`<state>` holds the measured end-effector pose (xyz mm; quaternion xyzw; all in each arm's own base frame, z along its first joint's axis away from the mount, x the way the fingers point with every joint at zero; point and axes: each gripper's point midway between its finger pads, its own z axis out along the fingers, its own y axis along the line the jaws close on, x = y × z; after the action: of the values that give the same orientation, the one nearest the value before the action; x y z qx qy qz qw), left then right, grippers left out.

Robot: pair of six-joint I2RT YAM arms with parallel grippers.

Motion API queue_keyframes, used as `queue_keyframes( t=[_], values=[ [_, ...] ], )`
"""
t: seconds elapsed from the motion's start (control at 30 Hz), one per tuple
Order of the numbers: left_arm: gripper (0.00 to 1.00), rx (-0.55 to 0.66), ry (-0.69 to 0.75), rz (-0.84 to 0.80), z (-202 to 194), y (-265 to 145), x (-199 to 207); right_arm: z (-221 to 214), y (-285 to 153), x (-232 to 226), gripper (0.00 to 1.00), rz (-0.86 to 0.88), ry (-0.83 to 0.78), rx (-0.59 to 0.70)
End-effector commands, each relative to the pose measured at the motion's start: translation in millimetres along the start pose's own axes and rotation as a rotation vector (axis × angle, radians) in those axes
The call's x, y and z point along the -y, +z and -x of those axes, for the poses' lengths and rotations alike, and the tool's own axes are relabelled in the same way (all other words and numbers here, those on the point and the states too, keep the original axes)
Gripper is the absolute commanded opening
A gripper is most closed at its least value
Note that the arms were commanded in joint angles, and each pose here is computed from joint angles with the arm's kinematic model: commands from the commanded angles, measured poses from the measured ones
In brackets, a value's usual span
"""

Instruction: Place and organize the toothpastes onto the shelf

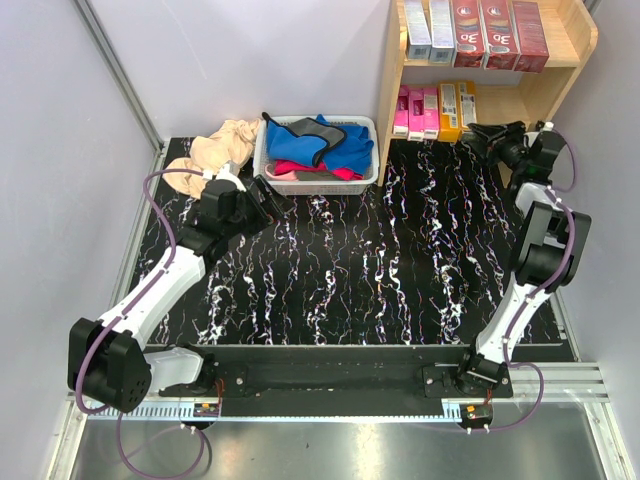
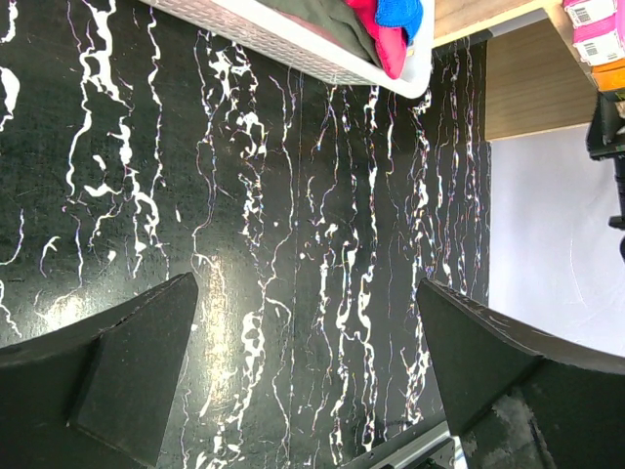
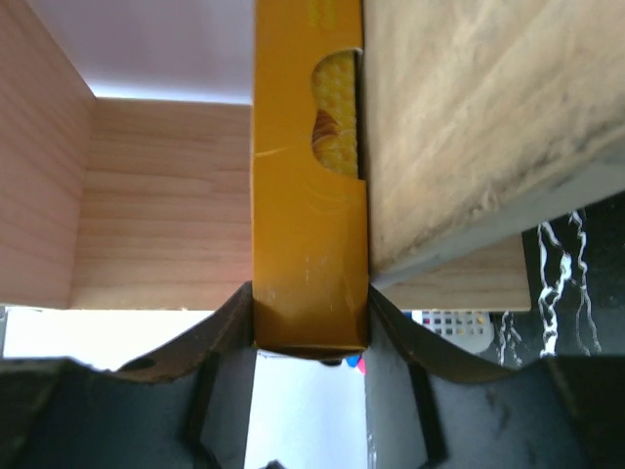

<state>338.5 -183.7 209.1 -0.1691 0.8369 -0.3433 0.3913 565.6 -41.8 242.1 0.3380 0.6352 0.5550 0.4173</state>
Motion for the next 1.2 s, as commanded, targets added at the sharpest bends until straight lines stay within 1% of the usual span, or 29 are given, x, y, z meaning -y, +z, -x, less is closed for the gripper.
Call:
queue_keyframes(
  t=[0.0, 0.17, 0.27, 0.3, 0.33, 0.4, 0.43, 0.5, 0.8, 0.83, 0.9, 0.93, 0.97, 1.0, 1.03, 1.1, 1.13, 1.17],
  values=[
    [0.99, 0.044, 0.013, -0.073, 12, -8, 18, -14, 16, 29, 0.51, -0.086, 0.044, -0.04],
    [0.99, 0.041, 0.016, -0.074, 11, -9, 18, -16, 15, 32, 0.57, -0.091, 0.045, -0.034],
    [0.99, 0.039, 0.017, -0.074, 11, -9, 18, -17, 13, 25, 0.64, -0.067, 0.02, -0.036],
    [0.99, 0.039, 0.018, -0.076, 11, -9, 19, -17, 12, 22, 0.69, -0.064, 0.011, -0.03],
    [0.99, 0.034, 0.017, -0.076, 10, -8, 18, -17, 10, 16, 0.8, -0.057, -0.004, -0.023],
    [0.99, 0.033, 0.018, -0.077, 10, -8, 19, -18, 6, 13, 0.91, -0.059, -0.017, -0.016],
    [0.99, 0.03, 0.019, -0.08, 9, -8, 19, -17, 4, 4, 0.99, -0.049, -0.034, -0.004],
    [0.99, 0.03, 0.019, -0.08, 10, -9, 19, -19, 1, 3, 1.0, -0.052, -0.043, 0.003],
    [0.99, 0.035, 0.034, -0.075, 12, -12, 21, -29, -22, -28, 1.0, -0.017, -0.108, 0.03],
    [0.99, 0.035, 0.036, -0.071, 12, -12, 19, -33, -26, -38, 1.0, -0.003, -0.12, 0.024],
    [0.99, 0.035, 0.039, -0.073, 12, -13, 20, -40, -33, -38, 1.0, -0.005, -0.12, 0.019],
    [0.99, 0.033, 0.039, -0.073, 12, -13, 20, -44, -39, -49, 1.0, 0.01, -0.141, 0.019],
    [0.99, 0.032, 0.039, -0.072, 11, -13, 19, -49, -43, -44, 1.0, -0.002, -0.139, 0.015],
    [0.99, 0.029, 0.043, -0.069, 10, -13, 18, -53, -47, -45, 1.0, -0.005, -0.144, 0.012],
    [0.99, 0.026, 0.041, -0.07, 10, -13, 18, -57, -54, -56, 1.0, 0.007, -0.164, 0.014],
    [0.99, 0.024, 0.047, -0.069, 9, -14, 18, -68, -63, -51, 1.0, -0.022, -0.177, 0.004],
    [0.99, 0.02, 0.05, -0.063, 8, -14, 16, -74, -69, -62, 1.0, -0.015, -0.224, 0.006],
    [0.99, 0.017, 0.054, -0.064, 7, -15, 17, -80, -74, -59, 1.0, -0.03, -0.234, 0.001]
  ],
)
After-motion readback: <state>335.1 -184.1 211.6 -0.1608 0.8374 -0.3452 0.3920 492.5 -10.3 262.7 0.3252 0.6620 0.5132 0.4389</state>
